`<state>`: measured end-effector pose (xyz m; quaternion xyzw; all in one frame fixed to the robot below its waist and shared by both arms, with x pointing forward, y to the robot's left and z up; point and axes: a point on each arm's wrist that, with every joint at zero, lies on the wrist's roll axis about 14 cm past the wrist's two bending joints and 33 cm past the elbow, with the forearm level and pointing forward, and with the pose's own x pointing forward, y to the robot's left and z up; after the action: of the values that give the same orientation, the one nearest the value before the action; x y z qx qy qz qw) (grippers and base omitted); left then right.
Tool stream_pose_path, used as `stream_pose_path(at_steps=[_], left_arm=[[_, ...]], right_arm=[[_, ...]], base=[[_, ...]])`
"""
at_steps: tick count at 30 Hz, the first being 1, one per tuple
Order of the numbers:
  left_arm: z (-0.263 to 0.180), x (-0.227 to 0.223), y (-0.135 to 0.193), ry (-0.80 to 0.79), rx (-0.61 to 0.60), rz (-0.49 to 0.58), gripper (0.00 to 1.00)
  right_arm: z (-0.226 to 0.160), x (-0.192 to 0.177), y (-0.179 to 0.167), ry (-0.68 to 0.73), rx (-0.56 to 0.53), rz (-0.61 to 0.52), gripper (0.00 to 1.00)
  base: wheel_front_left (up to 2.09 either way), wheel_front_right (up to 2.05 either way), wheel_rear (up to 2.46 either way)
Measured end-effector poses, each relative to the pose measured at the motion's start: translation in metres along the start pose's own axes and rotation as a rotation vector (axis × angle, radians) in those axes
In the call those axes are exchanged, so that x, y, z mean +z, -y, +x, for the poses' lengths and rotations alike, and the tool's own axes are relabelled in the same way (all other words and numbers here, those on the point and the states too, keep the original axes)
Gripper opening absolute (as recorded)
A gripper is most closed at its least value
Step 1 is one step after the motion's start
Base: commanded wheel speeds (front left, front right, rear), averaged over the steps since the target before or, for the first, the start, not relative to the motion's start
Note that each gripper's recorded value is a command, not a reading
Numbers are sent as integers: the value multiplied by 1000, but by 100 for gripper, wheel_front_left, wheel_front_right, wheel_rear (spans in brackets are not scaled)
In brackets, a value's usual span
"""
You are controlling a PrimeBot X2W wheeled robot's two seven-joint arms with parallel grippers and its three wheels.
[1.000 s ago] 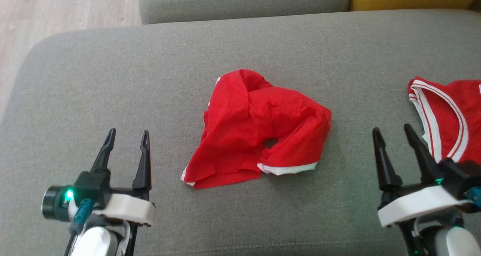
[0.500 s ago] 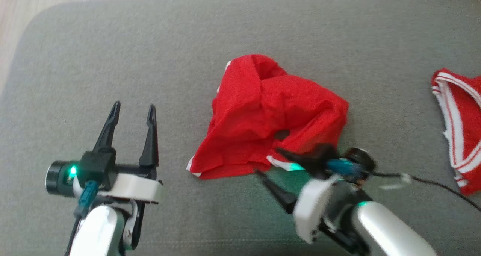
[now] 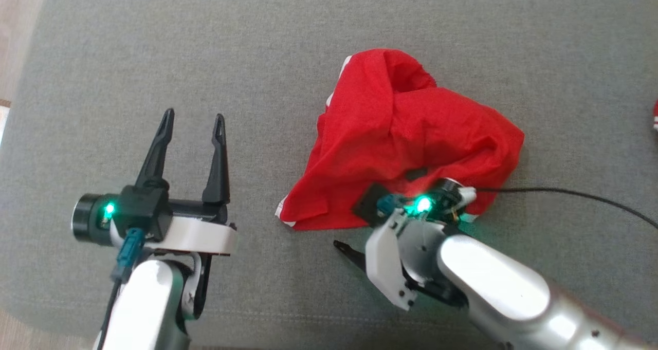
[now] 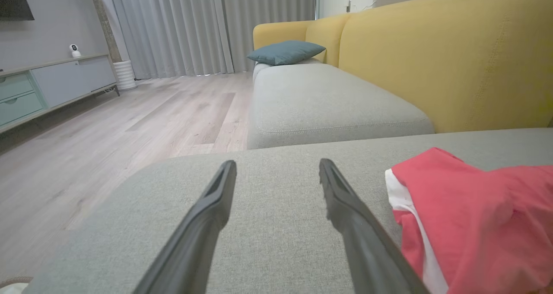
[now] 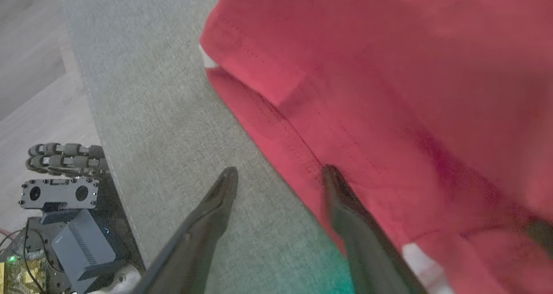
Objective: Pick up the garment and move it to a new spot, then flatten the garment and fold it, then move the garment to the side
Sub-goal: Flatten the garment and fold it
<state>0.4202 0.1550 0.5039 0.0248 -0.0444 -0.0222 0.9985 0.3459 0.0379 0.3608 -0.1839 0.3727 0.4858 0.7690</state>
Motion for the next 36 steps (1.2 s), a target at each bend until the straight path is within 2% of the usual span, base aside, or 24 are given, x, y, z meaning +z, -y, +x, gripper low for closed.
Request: stream_pose_path(at_steps=[2, 3, 4, 6, 12, 18, 23, 26, 29, 33, 36], left_arm=[[0, -2, 1, -5, 3, -6, 100], [0, -2, 1, -5, 3, -6, 100], [1, -2, 1, -6, 1, -7, 100], [2, -2, 3, -3, -6, -5, 100], [8, 4, 13, 20, -40, -8, 100], [12, 11, 16, 42, -48, -14, 100], [15, 15, 25, 56, -78, -16, 100], [16, 15, 31, 59, -94, -22, 100], [18, 13, 34, 54, -107, -26, 100], [19, 9, 38, 47, -118, -20, 100], [20, 6, 39, 40, -121, -22, 100]], right_arm=[[4, 2, 1, -17, 7, -7, 100], [4, 2, 1, -17, 7, -7, 92], [6, 4, 2, -19, 9, -8, 51], [7, 6, 4, -13, 9, 6, 0], [-1, 18, 11, 98, -17, 43, 0], [-38, 74, 22, 411, -59, 116, 0], [-80, 84, 62, 568, -192, 246, 0], [-107, 66, 102, 620, -324, 373, 0], [-128, 32, 133, 631, -447, 507, 0], [-140, -18, 147, 609, -550, 680, 0], [-147, -52, 154, 571, -625, 758, 0]], base=[[0, 0, 0], [0, 0, 0], [0, 0, 0], [0, 0, 0], [0, 0, 0], [0, 0, 0], [0, 0, 0], [0, 0, 0], [0, 0, 0], [0, 0, 0], [0, 0, 0]])
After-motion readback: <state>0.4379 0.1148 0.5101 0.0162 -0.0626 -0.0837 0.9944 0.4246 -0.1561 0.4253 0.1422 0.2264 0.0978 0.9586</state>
